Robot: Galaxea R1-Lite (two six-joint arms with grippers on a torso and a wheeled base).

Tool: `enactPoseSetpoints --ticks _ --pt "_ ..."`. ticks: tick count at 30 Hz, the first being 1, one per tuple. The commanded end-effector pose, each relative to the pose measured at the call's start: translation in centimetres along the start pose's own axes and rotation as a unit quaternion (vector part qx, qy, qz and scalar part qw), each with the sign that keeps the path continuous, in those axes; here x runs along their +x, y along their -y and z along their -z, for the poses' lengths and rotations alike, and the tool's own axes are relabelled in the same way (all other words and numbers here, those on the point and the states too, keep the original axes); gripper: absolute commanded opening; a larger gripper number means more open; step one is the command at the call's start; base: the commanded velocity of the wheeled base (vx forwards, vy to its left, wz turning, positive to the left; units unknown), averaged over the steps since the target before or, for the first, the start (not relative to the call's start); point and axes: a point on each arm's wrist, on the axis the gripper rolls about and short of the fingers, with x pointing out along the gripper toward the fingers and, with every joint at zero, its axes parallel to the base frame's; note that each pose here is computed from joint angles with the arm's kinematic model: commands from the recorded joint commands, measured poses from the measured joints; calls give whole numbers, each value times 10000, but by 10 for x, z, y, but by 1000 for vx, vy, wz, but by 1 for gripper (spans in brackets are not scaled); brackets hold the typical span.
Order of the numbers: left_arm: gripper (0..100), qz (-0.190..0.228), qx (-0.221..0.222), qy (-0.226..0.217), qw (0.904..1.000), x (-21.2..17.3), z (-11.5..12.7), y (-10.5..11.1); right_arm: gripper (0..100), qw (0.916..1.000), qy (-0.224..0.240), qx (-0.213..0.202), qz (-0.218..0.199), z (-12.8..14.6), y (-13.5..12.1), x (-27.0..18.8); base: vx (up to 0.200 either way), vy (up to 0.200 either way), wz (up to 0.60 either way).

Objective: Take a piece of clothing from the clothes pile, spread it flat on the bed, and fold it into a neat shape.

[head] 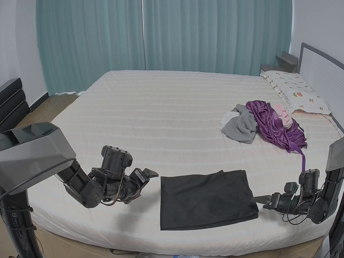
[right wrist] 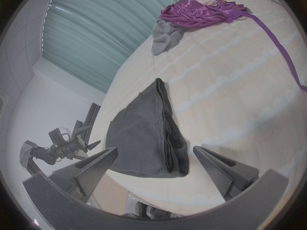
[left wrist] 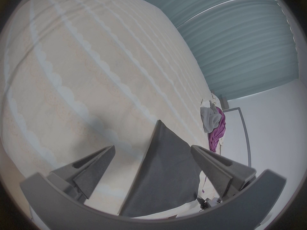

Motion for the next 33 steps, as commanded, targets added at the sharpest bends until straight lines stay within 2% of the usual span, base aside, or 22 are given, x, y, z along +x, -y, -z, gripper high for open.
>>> enactPoseSetpoints --ticks 1,8,14,23,33 --pt "100 43 24 -2 10000 -2 2 -1 100 9998 114 180 -60 -3 2 -3 0 0 0" --pt "100 74 20 21 10000 -2 3 -3 100 9993 147 331 -72 -3 4 -1 0 0 0" --pt "100 71 27 11 10000 -1 4 -4 100 9993 125 346 -58 -2 6 1 -200 0 0" --pt "100 127 22 52 9999 1 1 -1 100 9993 142 335 -69 -3 6 1 0 0 0" --pt "100 241 38 76 9997 3 -1 6 100 9987 332 344 -201 -7 3 1 0 -200 0"
